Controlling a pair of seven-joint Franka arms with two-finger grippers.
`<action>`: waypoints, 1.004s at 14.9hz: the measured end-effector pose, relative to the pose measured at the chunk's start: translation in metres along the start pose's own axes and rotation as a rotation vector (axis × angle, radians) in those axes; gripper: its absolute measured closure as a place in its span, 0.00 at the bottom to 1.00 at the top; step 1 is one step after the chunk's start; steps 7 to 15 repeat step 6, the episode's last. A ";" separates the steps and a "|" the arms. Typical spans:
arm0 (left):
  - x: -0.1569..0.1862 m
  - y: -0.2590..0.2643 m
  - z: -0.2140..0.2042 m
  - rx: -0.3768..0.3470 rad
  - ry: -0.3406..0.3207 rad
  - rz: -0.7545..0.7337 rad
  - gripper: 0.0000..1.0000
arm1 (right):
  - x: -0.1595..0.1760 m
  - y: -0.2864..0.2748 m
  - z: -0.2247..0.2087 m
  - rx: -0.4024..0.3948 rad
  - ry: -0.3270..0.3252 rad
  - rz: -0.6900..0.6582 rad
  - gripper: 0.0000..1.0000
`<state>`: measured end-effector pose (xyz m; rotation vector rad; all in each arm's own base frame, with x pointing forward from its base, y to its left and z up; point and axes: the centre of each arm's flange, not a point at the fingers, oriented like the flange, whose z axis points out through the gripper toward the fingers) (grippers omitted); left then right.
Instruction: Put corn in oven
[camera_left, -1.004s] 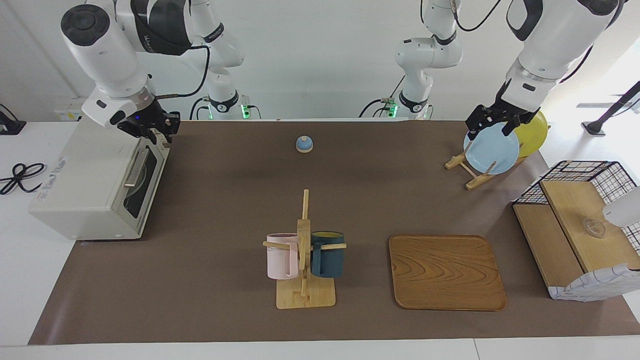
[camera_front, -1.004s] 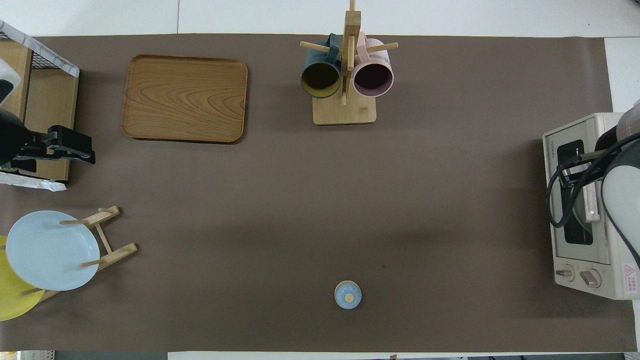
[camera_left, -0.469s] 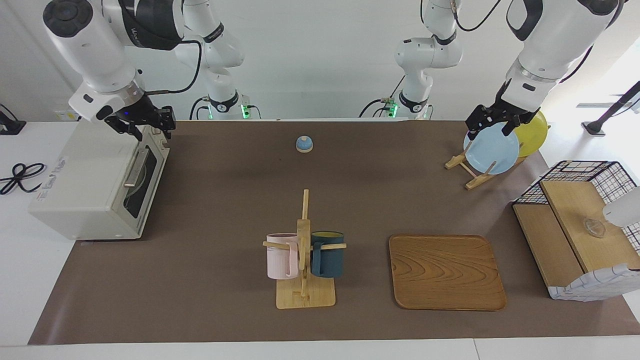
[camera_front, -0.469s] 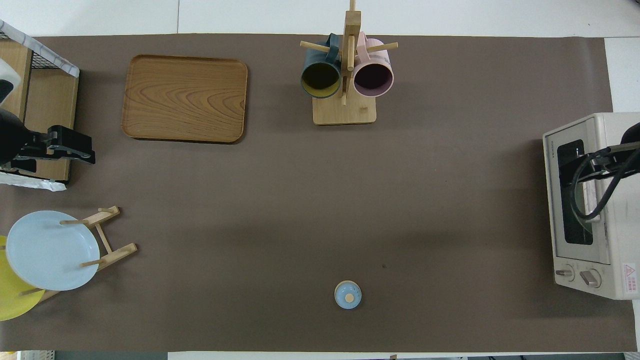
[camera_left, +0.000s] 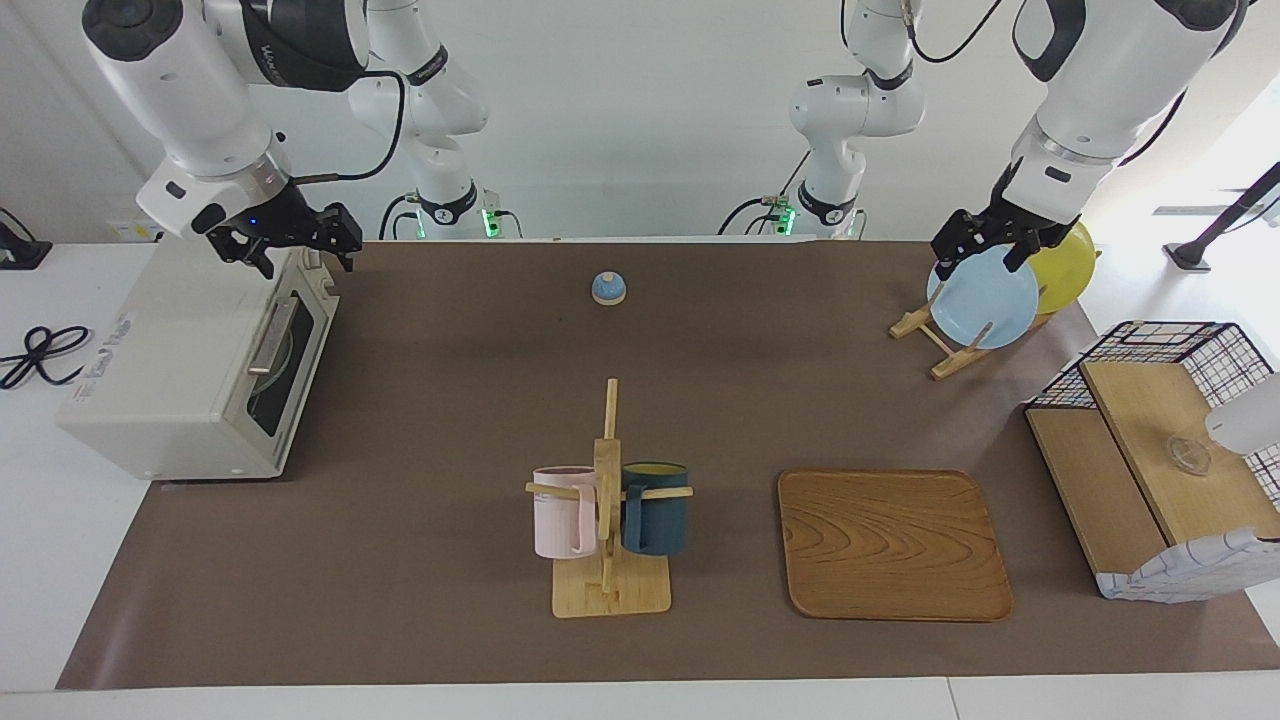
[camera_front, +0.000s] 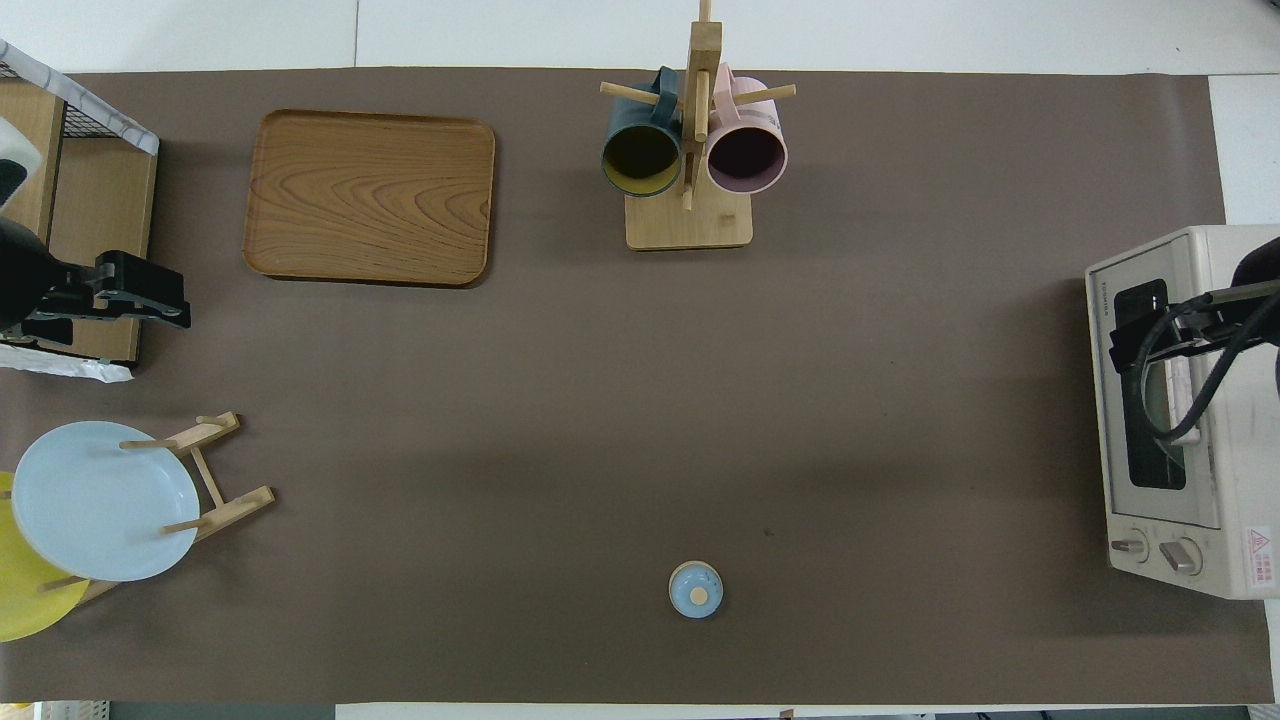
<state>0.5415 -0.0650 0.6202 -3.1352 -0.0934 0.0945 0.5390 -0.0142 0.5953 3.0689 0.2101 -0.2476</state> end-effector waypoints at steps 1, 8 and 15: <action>0.000 0.000 0.000 0.000 0.000 0.000 0.00 | 0.000 0.000 -0.001 -0.001 0.005 0.001 0.00; 0.000 0.000 0.000 0.000 0.000 0.000 0.00 | 0.000 0.003 -0.005 -0.001 0.014 0.006 0.00; 0.000 0.000 0.000 0.000 0.000 0.000 0.00 | 0.000 0.003 -0.005 -0.001 0.014 0.006 0.00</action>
